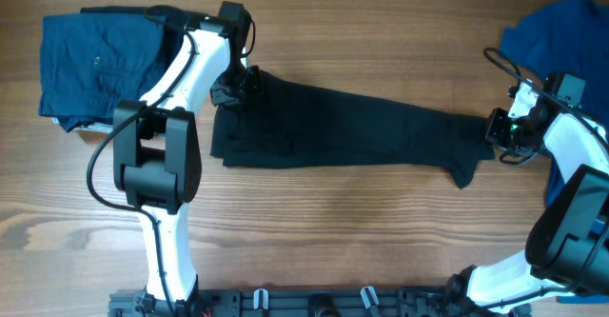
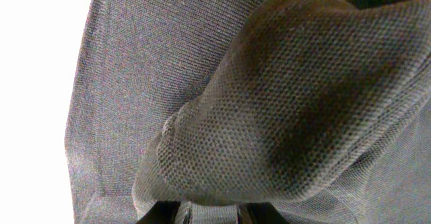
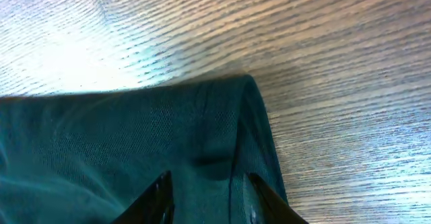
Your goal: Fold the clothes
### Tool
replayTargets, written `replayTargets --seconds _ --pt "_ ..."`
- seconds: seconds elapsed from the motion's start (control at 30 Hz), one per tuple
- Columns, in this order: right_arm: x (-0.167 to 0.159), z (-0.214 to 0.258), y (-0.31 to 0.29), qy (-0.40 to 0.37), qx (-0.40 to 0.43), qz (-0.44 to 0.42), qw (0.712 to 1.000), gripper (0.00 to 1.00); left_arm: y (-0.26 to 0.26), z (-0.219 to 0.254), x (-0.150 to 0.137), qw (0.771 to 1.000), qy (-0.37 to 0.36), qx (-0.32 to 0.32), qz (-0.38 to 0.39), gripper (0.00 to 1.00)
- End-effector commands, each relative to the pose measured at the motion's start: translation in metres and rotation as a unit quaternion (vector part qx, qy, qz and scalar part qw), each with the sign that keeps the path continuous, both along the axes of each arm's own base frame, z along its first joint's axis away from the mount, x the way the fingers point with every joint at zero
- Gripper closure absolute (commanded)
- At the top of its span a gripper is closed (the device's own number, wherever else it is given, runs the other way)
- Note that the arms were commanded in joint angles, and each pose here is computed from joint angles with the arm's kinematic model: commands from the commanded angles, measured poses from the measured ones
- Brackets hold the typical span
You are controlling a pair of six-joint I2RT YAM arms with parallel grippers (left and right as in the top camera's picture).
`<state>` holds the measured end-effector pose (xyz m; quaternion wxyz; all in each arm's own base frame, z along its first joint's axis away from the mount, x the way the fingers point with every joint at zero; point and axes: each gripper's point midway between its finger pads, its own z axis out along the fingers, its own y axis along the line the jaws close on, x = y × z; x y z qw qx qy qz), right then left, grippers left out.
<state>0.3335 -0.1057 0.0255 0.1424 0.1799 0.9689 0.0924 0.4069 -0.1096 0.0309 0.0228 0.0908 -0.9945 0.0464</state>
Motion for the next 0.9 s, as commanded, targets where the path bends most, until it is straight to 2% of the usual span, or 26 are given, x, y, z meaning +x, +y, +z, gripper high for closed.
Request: replayTargets --seconds 0.0,0.37,0.67,0.87 --pt "0.008 0.006 0.002 -0.014 0.007 0.001 1.000 0.66 0.005 -0.005 -0.002 1.000 0.006 0.007 -0.005 0.78" --pt "0.007 -0.008 0.002 -0.029 0.000 0.002 1.000 0.68 0.005 -0.005 -0.002 1.000 0.006 0.007 -0.005 0.78" --pt "0.020 -0.003 0.004 -0.062 0.007 0.008 0.998 0.74 0.005 -0.005 -0.002 1.000 0.006 0.007 -0.005 0.78" --pt "0.024 -0.002 0.003 -0.071 0.005 0.009 0.997 0.66 0.008 -0.005 -0.001 1.000 0.004 0.016 -0.005 0.78"
